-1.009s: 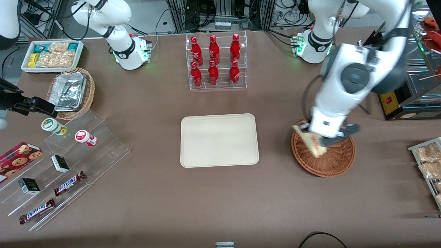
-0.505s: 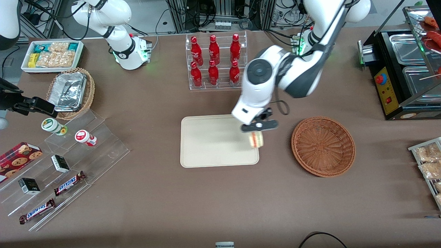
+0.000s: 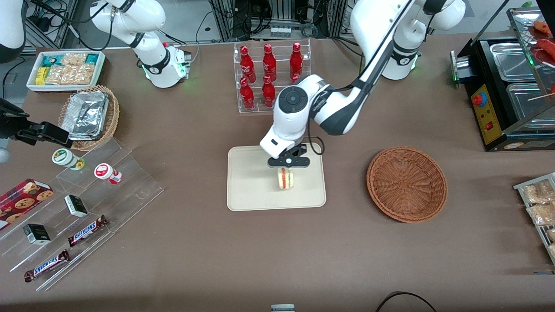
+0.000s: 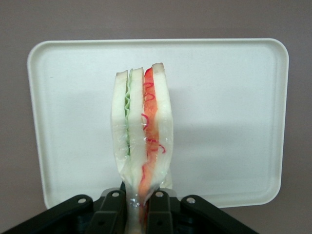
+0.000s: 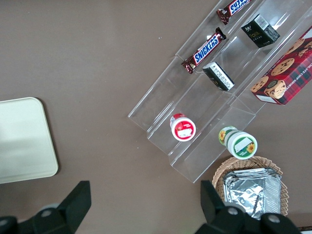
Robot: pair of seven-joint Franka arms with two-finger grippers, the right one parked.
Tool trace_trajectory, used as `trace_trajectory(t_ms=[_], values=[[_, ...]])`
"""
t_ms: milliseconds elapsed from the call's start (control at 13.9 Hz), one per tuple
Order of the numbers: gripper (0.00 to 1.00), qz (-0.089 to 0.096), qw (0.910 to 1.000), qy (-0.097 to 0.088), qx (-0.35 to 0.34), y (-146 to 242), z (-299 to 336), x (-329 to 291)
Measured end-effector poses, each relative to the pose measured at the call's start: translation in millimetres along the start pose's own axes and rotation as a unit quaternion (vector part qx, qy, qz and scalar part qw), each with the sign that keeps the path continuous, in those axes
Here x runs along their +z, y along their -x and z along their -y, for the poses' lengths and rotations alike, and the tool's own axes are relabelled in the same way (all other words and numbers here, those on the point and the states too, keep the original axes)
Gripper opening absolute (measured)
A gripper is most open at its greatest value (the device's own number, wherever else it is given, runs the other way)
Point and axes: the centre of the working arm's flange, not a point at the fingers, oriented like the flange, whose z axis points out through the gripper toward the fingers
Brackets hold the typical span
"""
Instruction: Place sandwich from basket to tray
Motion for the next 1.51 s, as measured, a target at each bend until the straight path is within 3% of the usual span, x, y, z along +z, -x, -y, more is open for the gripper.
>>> trace_trajectory(t_ms=[505, 793, 1009, 1369, 1514], values=[[0.15, 0.026, 0.9991, -0.018, 0.026, 22.3, -30.1, 64.8], [0.19, 0.032, 0.9987, -0.023, 0.032, 29.4, -34.3, 76.4], [0.48, 0.029, 0.9989, -0.023, 0.03, 25.7, -33.2, 74.5], [0.99, 0.004, 0.9998, -0.005, 0.02, 4.3, -36.0, 21.3], [1.0, -0.003, 0.9999, -0.004, 0.009, -6.3, -26.7, -24.5]])
